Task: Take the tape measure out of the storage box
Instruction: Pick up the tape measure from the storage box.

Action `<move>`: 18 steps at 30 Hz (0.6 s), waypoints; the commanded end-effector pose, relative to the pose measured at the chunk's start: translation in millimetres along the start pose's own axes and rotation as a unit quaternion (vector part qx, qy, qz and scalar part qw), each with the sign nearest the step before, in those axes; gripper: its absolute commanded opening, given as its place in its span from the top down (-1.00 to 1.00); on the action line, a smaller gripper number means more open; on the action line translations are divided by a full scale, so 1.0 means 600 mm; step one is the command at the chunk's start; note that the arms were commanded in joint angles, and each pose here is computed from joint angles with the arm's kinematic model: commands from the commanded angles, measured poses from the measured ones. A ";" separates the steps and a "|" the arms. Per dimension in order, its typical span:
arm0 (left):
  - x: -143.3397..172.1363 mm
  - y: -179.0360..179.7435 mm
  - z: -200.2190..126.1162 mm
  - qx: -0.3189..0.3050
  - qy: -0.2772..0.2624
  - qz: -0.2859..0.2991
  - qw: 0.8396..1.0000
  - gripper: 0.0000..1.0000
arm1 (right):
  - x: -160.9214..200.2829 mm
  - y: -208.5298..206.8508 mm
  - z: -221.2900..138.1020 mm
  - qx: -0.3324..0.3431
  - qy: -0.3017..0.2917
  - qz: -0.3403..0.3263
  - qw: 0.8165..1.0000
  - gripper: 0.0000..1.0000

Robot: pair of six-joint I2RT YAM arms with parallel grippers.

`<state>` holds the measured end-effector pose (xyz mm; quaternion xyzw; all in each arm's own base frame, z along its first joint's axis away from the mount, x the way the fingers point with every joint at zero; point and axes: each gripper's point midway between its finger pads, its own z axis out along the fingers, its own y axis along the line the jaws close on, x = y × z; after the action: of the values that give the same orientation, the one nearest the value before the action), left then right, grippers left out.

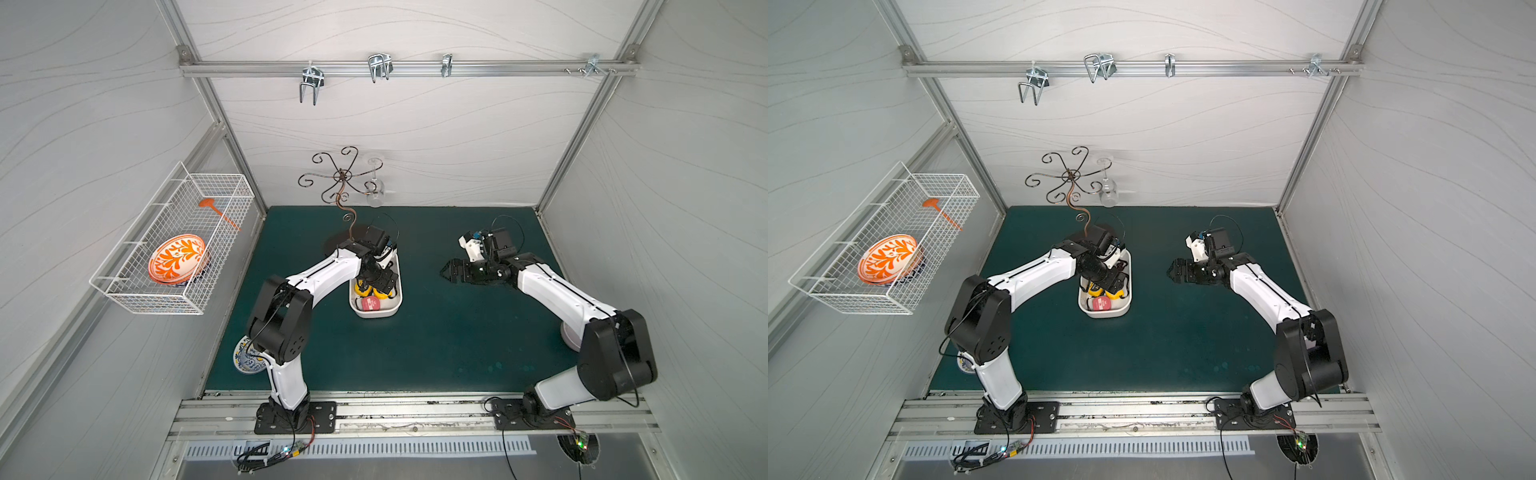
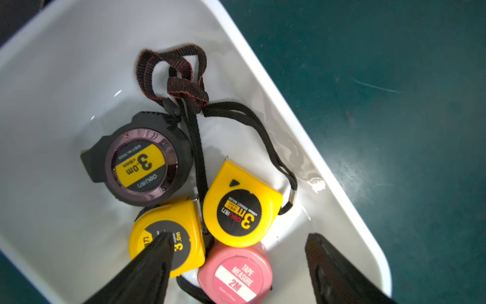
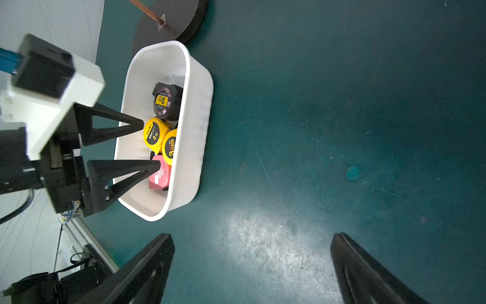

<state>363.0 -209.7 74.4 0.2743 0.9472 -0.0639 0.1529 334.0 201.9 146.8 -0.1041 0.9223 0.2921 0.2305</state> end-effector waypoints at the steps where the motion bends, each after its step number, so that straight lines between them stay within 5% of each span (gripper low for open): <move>1: -0.009 0.001 -0.001 -0.019 0.010 0.025 0.999 -0.63 | 0.001 0.009 -0.005 -0.015 -0.006 0.004 1.000 -0.97; 18: -0.001 -0.014 0.043 -0.007 0.050 0.043 0.998 -0.49 | 0.007 0.005 -0.016 -0.016 -0.012 0.010 1.000 -0.98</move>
<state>360.5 -212.8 47.9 0.3032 0.9464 -0.0363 0.1052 326.2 199.5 139.5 -0.0968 0.9225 0.3012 0.2210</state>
